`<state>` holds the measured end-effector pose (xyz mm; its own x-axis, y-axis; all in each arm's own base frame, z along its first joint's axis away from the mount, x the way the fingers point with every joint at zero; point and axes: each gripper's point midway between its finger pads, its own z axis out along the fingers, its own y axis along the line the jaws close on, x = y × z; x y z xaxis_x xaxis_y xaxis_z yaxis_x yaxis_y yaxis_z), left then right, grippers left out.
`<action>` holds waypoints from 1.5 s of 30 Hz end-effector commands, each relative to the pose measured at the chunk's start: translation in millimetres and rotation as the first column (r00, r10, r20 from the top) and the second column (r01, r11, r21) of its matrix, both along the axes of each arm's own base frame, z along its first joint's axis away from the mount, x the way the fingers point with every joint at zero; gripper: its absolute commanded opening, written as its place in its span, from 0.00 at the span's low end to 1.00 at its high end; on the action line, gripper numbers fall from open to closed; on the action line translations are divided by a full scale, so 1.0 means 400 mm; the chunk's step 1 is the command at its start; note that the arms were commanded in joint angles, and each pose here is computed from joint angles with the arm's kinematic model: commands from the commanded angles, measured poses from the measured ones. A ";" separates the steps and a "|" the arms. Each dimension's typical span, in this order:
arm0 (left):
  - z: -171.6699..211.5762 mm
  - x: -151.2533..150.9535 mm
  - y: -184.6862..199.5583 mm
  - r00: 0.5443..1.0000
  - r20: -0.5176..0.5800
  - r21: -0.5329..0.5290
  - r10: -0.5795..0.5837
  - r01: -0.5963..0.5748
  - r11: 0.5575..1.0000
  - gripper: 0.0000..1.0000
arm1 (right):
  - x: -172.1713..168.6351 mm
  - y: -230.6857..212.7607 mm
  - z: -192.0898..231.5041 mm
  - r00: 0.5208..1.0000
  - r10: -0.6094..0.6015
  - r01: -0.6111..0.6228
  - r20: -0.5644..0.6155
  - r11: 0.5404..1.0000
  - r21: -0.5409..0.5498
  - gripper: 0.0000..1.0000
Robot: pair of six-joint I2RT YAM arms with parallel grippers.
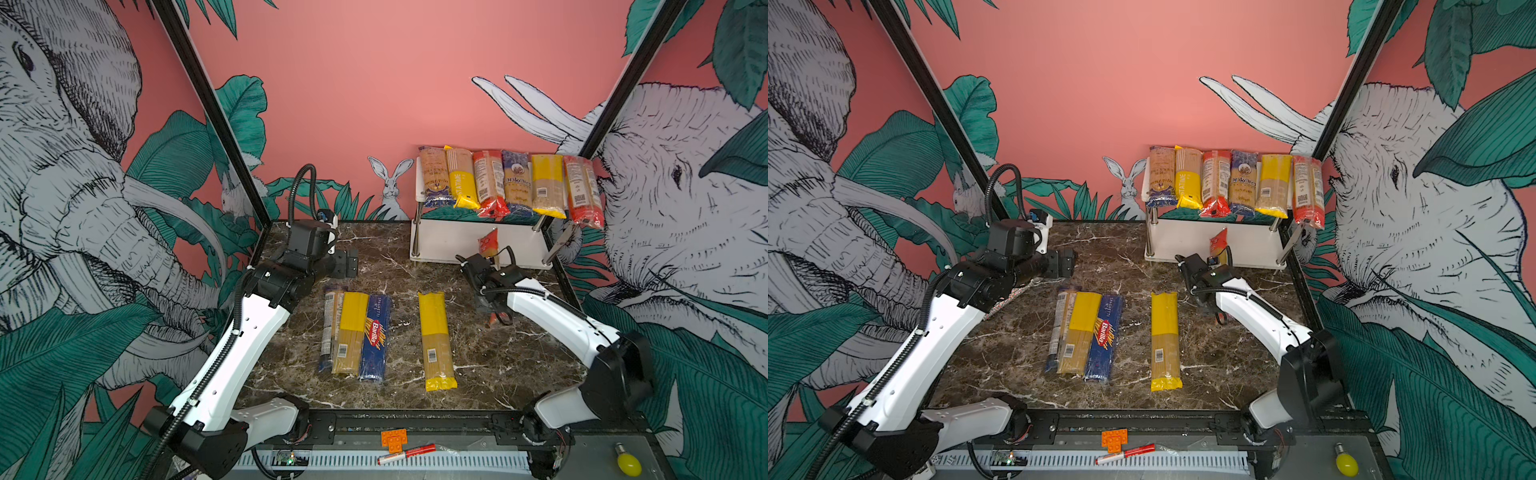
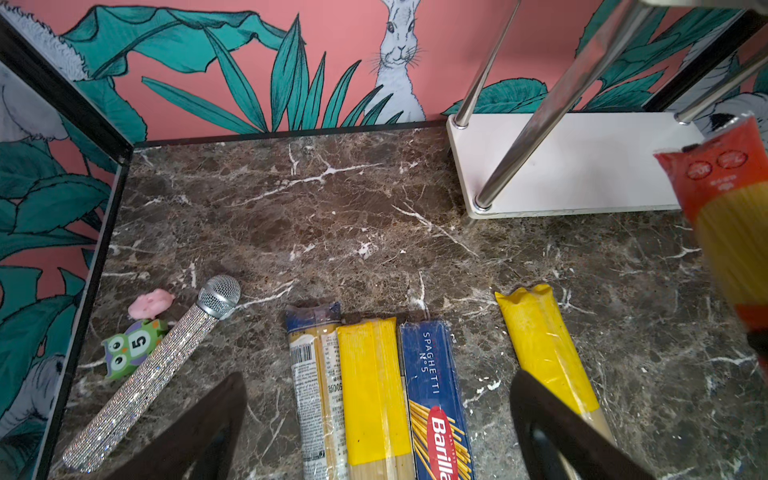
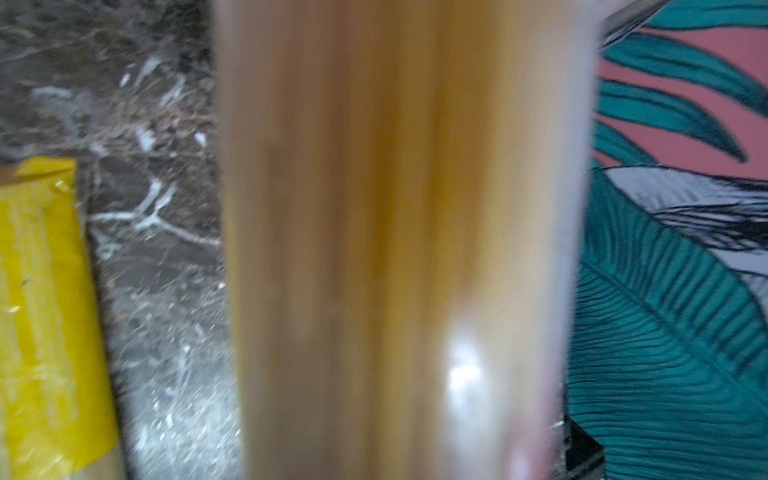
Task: Place and organize the pasta boxes and bags onto the shelf
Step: 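Lift the red-and-white bag upright with the right gripper toward the shelf, then stand the red-and-white bag against the shelf's front edge with the right gripper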
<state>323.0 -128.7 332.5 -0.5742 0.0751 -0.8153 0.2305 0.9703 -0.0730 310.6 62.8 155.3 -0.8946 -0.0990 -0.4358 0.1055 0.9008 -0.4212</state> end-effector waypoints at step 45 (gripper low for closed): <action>0.125 0.199 -0.049 0.989 0.129 -0.087 0.069 -0.058 0.994 0.99 | 0.383 -0.329 -0.020 0.974 -0.178 0.199 0.141 0.968 -0.153 0.29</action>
